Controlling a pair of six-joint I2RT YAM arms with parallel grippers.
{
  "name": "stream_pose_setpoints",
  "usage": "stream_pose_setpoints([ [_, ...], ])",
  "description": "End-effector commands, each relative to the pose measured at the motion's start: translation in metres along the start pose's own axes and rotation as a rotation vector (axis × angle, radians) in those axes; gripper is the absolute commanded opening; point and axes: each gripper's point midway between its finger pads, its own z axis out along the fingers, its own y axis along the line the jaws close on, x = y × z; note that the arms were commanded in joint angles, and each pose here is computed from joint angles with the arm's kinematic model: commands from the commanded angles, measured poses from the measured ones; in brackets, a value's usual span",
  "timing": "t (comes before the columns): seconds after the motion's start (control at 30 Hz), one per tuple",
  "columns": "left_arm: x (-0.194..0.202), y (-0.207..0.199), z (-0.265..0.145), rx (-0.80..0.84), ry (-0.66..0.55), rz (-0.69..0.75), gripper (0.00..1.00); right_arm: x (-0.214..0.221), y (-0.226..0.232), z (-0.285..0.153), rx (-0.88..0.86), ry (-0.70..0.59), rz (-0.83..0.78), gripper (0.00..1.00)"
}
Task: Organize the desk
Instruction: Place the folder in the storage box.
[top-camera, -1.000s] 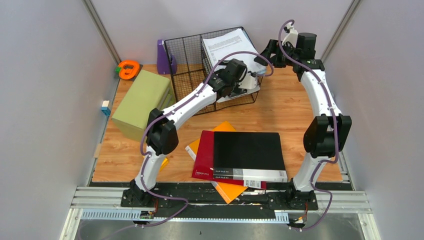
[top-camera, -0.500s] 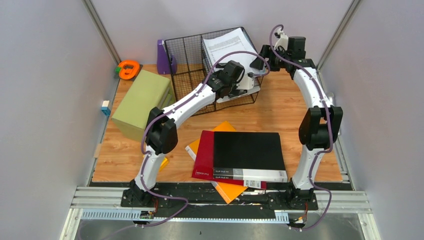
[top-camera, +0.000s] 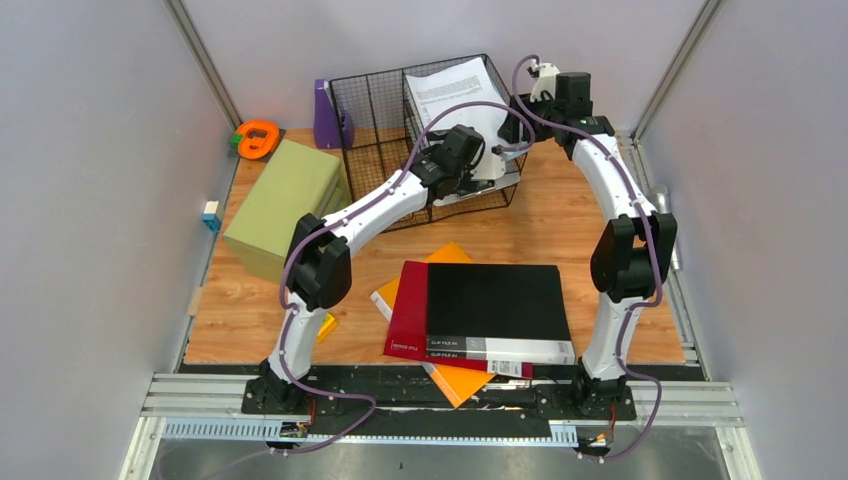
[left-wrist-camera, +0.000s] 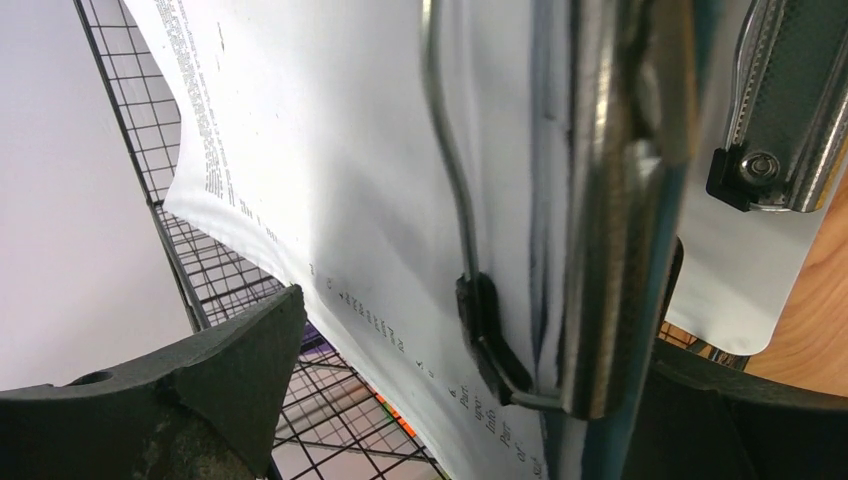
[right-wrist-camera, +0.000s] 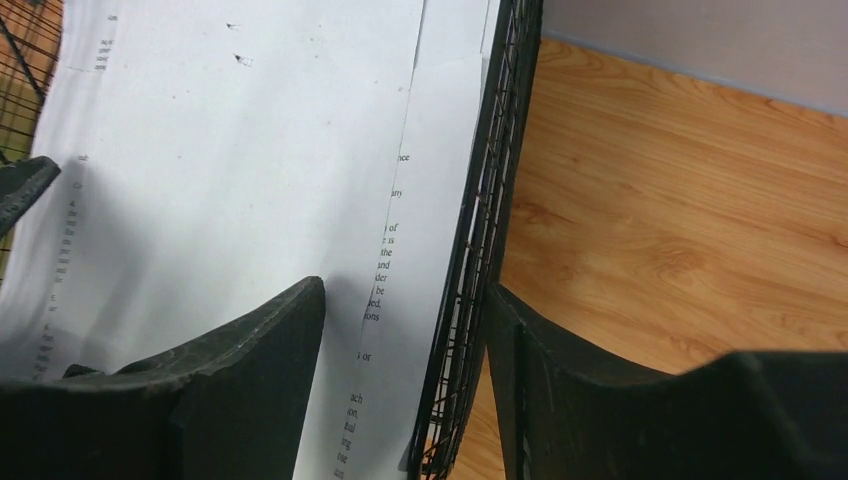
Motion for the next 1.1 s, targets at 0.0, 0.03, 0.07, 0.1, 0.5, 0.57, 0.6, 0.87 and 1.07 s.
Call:
stream_pose_setpoints([
  [0.0,0.0,0.011,-0.014,0.008,-0.052,-0.065,1.0,0.04,-0.025,0.011,0.13,0.121,-0.082,0.59],
  [0.03,0.001,0.011,-0.014,0.011,-0.052,-0.069,1.0,0.042,-0.026,0.012,0.139,0.128,-0.092,0.59],
  [0.07,0.003,0.011,-0.015,0.015,-0.052,-0.072,1.0,0.044,-0.026,0.013,0.146,0.134,-0.101,0.59],
  [0.1,0.003,0.011,-0.015,0.018,-0.051,-0.073,1.0,0.047,-0.027,0.014,0.158,0.141,-0.112,0.59],
  [0.5,0.021,0.016,-0.021,0.036,-0.037,-0.078,1.0,0.039,-0.03,0.013,0.267,0.161,-0.257,0.79],
  [0.57,0.022,0.017,-0.021,0.041,-0.037,-0.084,1.0,0.023,-0.024,0.007,0.257,0.127,-0.255,0.8],
  [0.6,0.023,0.017,-0.022,0.042,-0.035,-0.086,1.0,0.013,-0.021,0.003,0.25,0.107,-0.253,0.8],
  [0.87,0.027,0.014,-0.025,0.058,-0.041,-0.12,0.99,-0.048,0.002,-0.013,0.201,-0.035,-0.211,0.81],
  [1.07,0.028,0.012,-0.026,0.065,-0.043,-0.137,0.99,-0.046,-0.005,0.002,0.212,-0.029,-0.192,0.81],
])
